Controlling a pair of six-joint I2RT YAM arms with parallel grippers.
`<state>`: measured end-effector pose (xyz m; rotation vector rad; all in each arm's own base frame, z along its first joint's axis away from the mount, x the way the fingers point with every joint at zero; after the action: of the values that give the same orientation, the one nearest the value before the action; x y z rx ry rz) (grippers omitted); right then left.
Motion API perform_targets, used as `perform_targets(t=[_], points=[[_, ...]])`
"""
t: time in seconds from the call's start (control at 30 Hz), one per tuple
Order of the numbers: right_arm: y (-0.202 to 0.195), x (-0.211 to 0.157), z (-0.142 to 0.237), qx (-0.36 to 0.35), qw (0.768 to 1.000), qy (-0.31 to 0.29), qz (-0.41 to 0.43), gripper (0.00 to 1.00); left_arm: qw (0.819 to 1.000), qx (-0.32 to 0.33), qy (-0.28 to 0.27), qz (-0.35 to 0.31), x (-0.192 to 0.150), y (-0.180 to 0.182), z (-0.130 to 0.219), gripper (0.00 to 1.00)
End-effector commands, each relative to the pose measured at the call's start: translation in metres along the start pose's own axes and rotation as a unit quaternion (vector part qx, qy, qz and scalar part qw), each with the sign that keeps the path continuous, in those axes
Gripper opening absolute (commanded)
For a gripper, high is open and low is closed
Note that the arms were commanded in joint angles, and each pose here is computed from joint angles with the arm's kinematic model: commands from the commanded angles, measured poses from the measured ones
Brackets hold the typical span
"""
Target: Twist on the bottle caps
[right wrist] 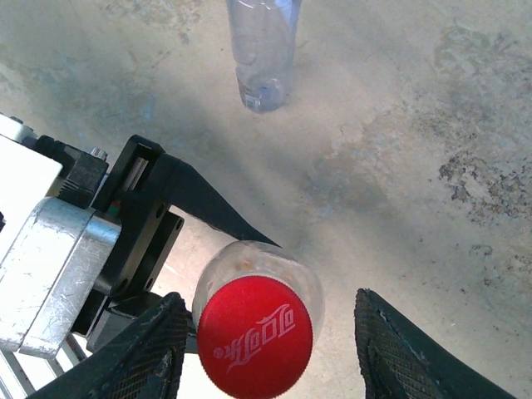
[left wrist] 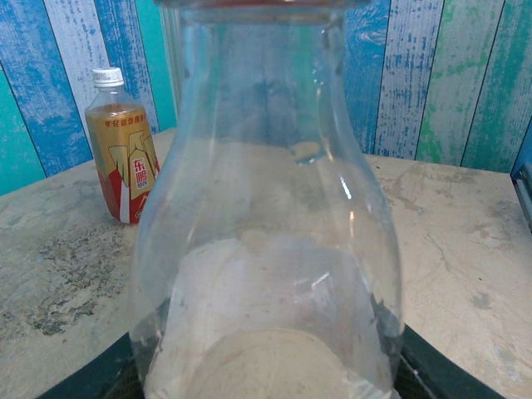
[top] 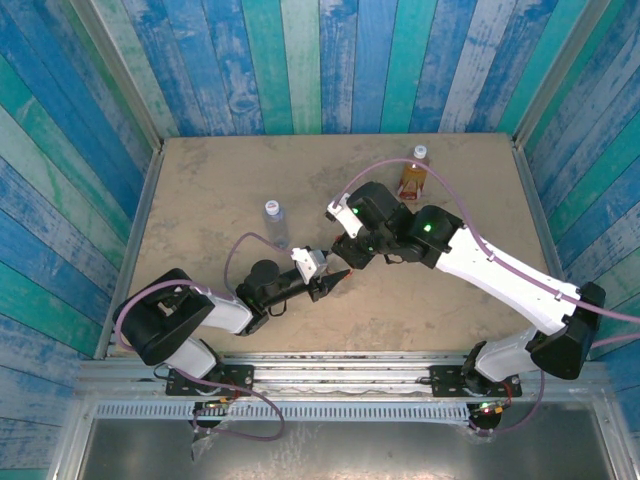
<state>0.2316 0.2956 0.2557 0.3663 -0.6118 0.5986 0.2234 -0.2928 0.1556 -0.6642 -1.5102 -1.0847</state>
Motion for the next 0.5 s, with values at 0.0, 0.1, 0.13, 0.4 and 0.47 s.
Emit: perform_targets(t=[0.0,0.1,0.13,0.4,0.47], points=[[0.001,0.004,0.012,0.001,1.000,-0.016,-0.001,0.57,0.991,-0.037,0.122,0.049,-0.065,-0.025,0.011,0.53],[0.001,0.006,0.015,0.002,1.000,-0.022,-0.002,0.58,0.991,-0.037,0.123,0.049,-0.065,-0.024,0.011,0.53],[0.002,0.006,0.016,0.004,1.000,-0.024,-0.002,0.59,0.991,-0.036,0.121,0.049,-0.065,-0.024,0.010,0.53],[0.003,0.012,0.020,0.011,0.999,-0.038,-0.023,0.64,0.990,-0.038,0.124,0.049,-0.066,-0.025,0.011,0.53],[0.002,0.015,0.021,0.007,0.998,-0.043,-0.043,0.64,0.990,-0.037,0.124,0.049,-0.066,-0.025,0.011,0.53]])
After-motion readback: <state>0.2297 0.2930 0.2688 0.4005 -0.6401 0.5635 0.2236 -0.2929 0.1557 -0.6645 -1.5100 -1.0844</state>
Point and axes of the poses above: each hand's point on the last joint's axis, 136 mm out from that joint toward the fingers, its own z axis back along the fingers, its own y axis along the line the jaws close on, x = y × z, the point moved 1 cm from there along z, back along the fingers, and after that the axes turned 14 degrees about -z, right-handed, at the moved point
